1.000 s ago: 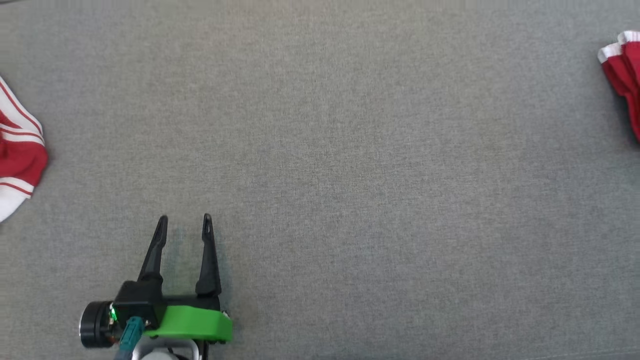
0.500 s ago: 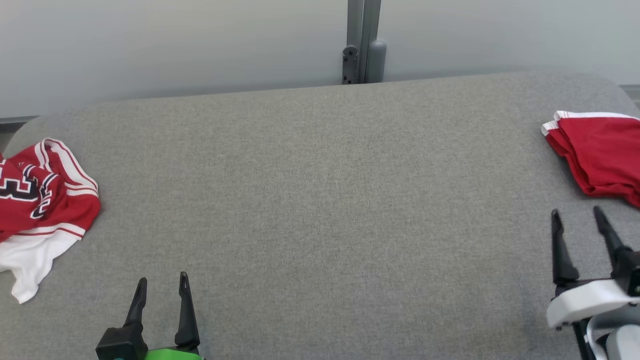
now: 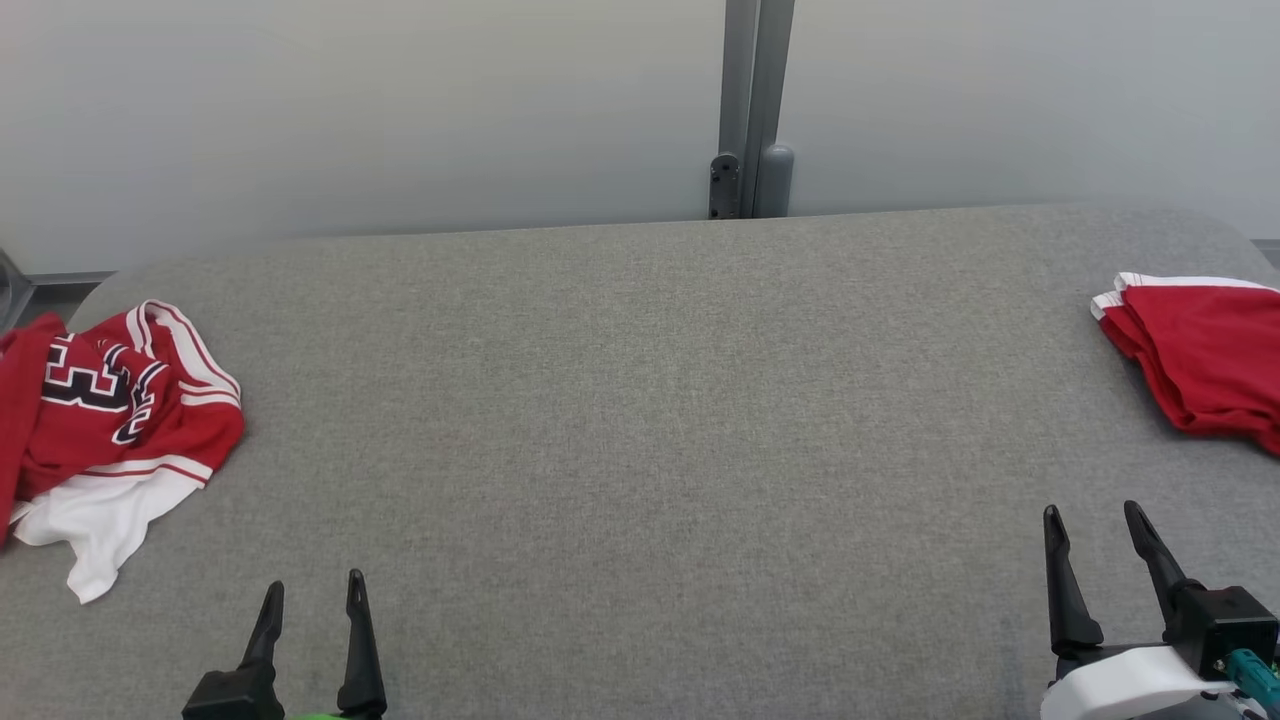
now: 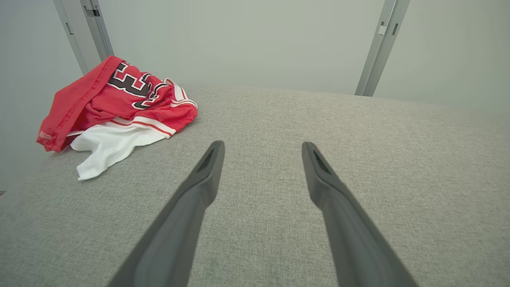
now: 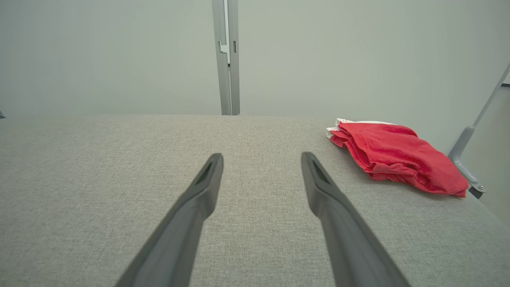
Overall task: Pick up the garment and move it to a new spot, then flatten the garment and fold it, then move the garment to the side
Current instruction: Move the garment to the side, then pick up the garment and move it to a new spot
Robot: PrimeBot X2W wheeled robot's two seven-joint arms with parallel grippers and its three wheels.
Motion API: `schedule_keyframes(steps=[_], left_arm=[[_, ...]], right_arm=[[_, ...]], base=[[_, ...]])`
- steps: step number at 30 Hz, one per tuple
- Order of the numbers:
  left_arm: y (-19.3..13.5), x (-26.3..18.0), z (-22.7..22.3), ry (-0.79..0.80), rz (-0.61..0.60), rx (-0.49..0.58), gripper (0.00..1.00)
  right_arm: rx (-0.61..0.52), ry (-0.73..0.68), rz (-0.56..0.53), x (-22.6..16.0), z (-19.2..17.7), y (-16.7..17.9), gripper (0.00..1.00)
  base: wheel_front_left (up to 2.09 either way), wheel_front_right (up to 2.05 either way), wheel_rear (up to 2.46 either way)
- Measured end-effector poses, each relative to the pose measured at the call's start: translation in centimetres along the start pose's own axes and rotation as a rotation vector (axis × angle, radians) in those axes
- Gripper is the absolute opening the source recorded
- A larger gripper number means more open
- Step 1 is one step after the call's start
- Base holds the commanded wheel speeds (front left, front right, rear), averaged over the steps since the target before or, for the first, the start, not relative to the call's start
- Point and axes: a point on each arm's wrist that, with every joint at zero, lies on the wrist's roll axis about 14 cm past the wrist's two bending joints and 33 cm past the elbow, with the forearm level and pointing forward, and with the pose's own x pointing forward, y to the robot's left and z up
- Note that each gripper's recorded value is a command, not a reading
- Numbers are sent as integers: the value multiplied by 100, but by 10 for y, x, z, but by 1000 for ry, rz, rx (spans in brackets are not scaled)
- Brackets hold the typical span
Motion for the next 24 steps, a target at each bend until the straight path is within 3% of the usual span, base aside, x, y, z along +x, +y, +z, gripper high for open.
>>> schedule_keyframes(steps=[15, 24], left_arm=[[23, -14, 16, -58, 82, -13, 100], [77, -59, 18, -78, 278, -14, 100]], right_arm=[[0, 3, 100, 14, -1, 33, 100], [18, -6, 322, 38, 1, 108, 100]], base=[[0, 0, 0], [0, 0, 0]])
